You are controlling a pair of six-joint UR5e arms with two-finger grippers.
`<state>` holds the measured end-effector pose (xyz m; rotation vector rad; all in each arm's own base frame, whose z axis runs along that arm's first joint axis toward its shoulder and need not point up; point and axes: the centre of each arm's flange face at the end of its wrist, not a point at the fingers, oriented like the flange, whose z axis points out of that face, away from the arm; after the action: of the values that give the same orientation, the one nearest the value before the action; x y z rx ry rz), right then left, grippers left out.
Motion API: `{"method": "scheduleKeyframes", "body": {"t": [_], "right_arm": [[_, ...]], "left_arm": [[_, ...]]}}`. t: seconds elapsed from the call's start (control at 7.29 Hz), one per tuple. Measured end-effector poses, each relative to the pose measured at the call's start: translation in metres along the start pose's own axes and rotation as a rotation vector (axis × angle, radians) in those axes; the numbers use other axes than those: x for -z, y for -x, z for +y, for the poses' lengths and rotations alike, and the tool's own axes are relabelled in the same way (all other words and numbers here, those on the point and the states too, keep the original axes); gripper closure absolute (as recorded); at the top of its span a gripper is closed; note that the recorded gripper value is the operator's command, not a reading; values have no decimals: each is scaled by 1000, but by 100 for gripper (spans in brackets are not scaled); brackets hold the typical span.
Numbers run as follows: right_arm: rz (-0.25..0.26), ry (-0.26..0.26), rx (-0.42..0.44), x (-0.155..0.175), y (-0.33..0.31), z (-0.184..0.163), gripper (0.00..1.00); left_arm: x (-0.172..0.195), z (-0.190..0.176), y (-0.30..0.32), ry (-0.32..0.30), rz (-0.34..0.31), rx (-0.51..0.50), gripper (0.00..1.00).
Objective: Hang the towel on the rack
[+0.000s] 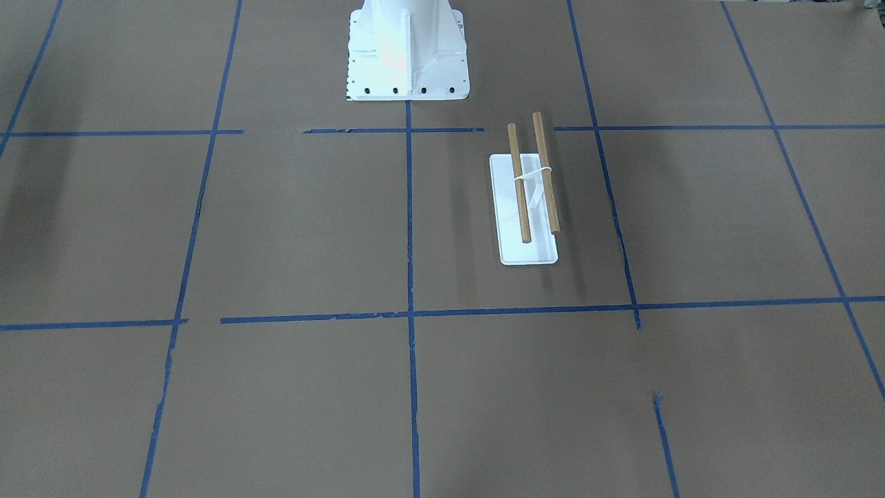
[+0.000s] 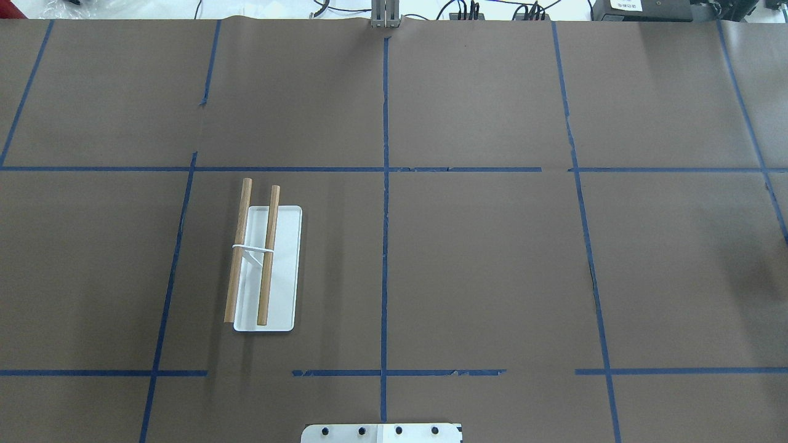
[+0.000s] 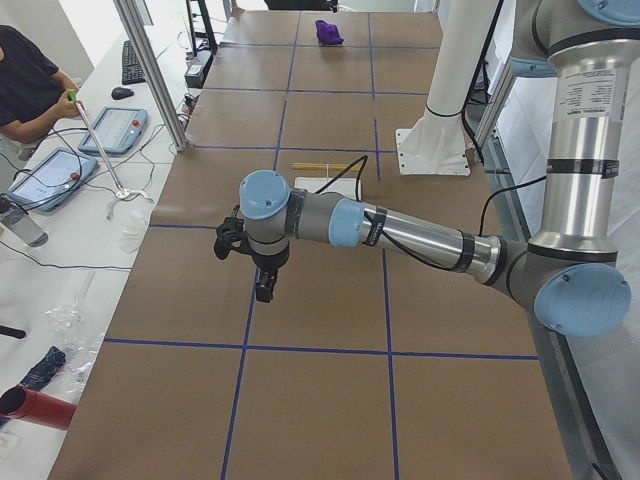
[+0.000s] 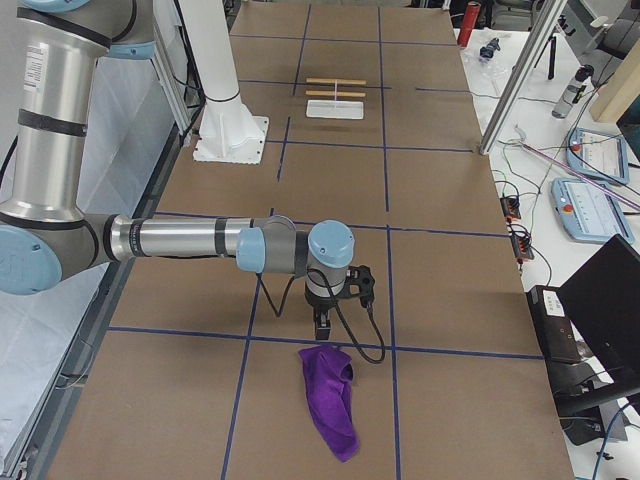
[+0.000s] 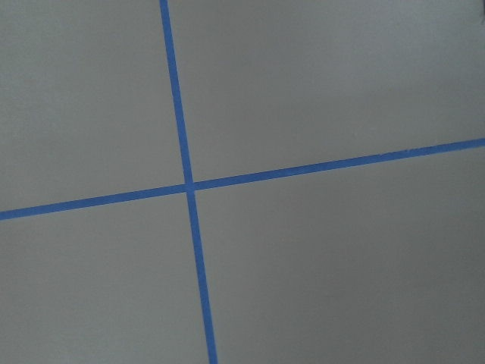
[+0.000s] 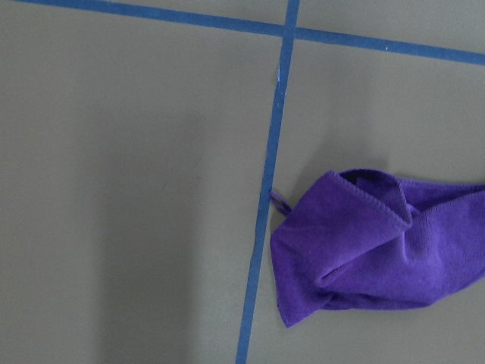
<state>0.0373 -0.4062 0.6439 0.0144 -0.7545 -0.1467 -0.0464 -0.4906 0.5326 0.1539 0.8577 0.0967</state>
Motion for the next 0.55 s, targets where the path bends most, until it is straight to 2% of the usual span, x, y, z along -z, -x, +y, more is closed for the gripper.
{"method": "scheduleKeyframes", "body": {"t": [0.27,0.55], "right_arm": [[5,-30,18,-32,-23,-6,0],[11,-14,5,-60,-37,-42,12]], "left_arm": [[0,0,-1,-26,10,-26,0],[2,0,-4,-38,11,-39,0]]}}
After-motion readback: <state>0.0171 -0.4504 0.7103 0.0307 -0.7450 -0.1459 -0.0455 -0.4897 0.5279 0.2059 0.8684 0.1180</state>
